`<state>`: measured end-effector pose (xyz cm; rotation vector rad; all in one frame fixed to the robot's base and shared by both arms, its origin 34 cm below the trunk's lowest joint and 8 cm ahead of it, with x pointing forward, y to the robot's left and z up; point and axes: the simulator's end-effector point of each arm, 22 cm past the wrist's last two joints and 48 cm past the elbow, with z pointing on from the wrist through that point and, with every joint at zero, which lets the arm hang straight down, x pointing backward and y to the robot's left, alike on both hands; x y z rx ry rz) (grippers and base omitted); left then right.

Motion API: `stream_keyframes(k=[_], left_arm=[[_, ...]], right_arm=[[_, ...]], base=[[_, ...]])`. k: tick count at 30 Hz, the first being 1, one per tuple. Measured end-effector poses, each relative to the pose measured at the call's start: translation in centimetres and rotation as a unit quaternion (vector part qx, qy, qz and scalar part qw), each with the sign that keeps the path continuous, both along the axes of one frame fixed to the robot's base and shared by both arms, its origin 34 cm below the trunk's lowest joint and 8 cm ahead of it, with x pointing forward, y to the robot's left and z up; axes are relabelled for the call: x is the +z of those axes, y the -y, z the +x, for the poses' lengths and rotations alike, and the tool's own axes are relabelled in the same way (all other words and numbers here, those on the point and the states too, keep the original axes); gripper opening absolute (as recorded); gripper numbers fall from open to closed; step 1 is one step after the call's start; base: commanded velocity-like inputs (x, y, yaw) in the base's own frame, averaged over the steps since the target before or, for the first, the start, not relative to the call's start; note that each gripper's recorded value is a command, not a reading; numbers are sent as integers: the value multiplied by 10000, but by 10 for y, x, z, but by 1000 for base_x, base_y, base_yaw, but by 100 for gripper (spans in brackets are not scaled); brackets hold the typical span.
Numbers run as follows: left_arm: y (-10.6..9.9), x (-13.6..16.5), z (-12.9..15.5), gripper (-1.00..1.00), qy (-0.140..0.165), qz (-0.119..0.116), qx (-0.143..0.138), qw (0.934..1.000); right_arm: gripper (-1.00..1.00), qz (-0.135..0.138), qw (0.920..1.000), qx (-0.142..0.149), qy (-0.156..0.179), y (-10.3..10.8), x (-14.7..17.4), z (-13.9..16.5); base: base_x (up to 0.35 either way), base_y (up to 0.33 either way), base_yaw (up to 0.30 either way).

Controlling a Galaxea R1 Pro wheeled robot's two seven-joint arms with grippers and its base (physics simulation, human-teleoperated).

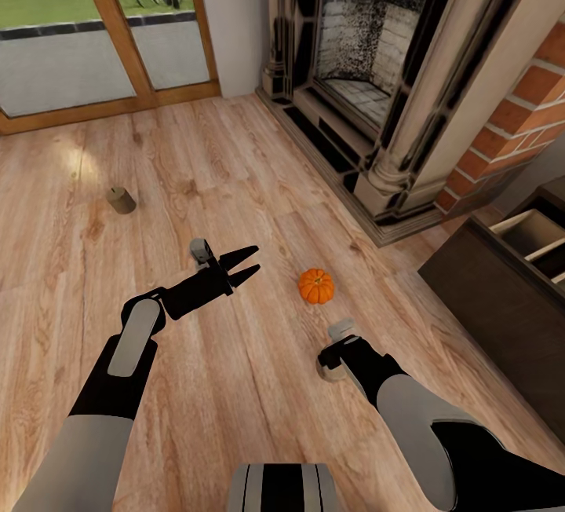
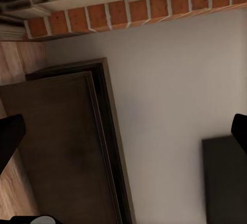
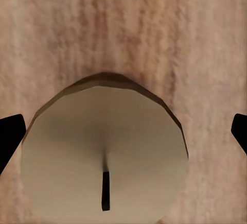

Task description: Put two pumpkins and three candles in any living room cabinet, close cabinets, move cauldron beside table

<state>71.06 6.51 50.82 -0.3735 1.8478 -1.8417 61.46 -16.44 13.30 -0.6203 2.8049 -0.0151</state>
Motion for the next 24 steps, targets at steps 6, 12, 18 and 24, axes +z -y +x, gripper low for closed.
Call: stream_keyframes(k=[6, 12, 18, 24], left_arm=[[0, -6, 0, 100, -43, 6, 2, 10000], [0, -6, 0, 100, -42, 2, 4, 10000], [0, -11, 0, 100, -81, 3, 6, 10000], [-1, -11, 0, 100, -82, 5, 5, 10000]], right_arm=[[100, 0, 10000, 0, -41, 0, -5, -3], [100, 0, 10000, 0, -41, 0, -5, -3], [100, 42, 9999, -51, -85, -1, -9, -6], [100, 42, 9999, -52, -85, -1, -9, -6]], base=[[1, 0, 0], [0, 0, 0], [0, 0, 0], [0, 0, 0]])
